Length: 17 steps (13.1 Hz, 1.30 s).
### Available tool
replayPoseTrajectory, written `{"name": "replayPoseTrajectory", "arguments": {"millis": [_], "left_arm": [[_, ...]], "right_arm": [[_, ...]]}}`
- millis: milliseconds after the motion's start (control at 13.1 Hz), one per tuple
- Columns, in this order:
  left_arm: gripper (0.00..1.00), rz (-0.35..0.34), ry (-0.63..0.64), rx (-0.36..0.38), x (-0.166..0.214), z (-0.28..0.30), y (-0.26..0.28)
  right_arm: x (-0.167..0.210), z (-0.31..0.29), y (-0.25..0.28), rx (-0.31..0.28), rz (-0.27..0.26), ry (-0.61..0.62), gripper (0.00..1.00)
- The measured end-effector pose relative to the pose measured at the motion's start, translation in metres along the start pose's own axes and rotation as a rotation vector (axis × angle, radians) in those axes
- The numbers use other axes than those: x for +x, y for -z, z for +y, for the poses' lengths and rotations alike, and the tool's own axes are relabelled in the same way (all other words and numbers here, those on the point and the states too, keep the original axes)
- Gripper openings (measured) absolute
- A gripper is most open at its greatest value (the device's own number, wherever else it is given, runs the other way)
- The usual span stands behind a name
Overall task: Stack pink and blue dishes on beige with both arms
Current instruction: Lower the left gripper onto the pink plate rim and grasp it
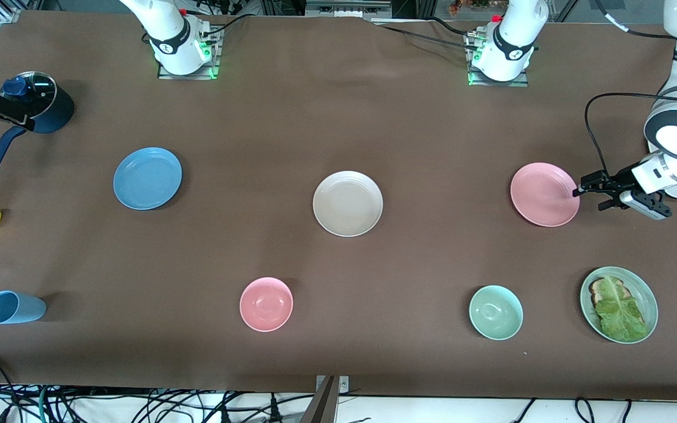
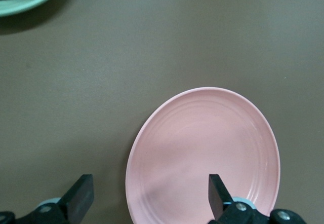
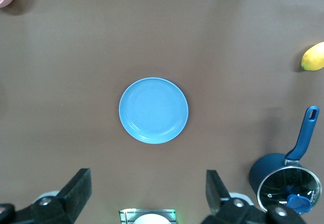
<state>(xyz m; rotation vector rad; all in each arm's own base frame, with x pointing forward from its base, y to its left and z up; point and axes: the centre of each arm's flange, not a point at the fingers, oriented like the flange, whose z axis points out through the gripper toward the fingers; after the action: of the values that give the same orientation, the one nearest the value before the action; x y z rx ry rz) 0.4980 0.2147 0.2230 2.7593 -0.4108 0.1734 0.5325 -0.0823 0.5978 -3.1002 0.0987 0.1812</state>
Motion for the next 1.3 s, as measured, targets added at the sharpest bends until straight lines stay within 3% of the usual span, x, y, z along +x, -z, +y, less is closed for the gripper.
{"name": "replayPoseTrajectory", "arguments": {"millis": [534,1298], "left_arm": [[1.00,0.049,-0.013,-0.035,-0.027,-0.023,-0.033],[0.96,0.045,0.114,-0.048,-0.043,-0.027,-0.041]], "right_arm": [[0.000,0.002,0.000,0.001,0.000,-0.004,1.00],[0.000,0.002,0.000,0.001,0.000,-0.004,1.00]]}}
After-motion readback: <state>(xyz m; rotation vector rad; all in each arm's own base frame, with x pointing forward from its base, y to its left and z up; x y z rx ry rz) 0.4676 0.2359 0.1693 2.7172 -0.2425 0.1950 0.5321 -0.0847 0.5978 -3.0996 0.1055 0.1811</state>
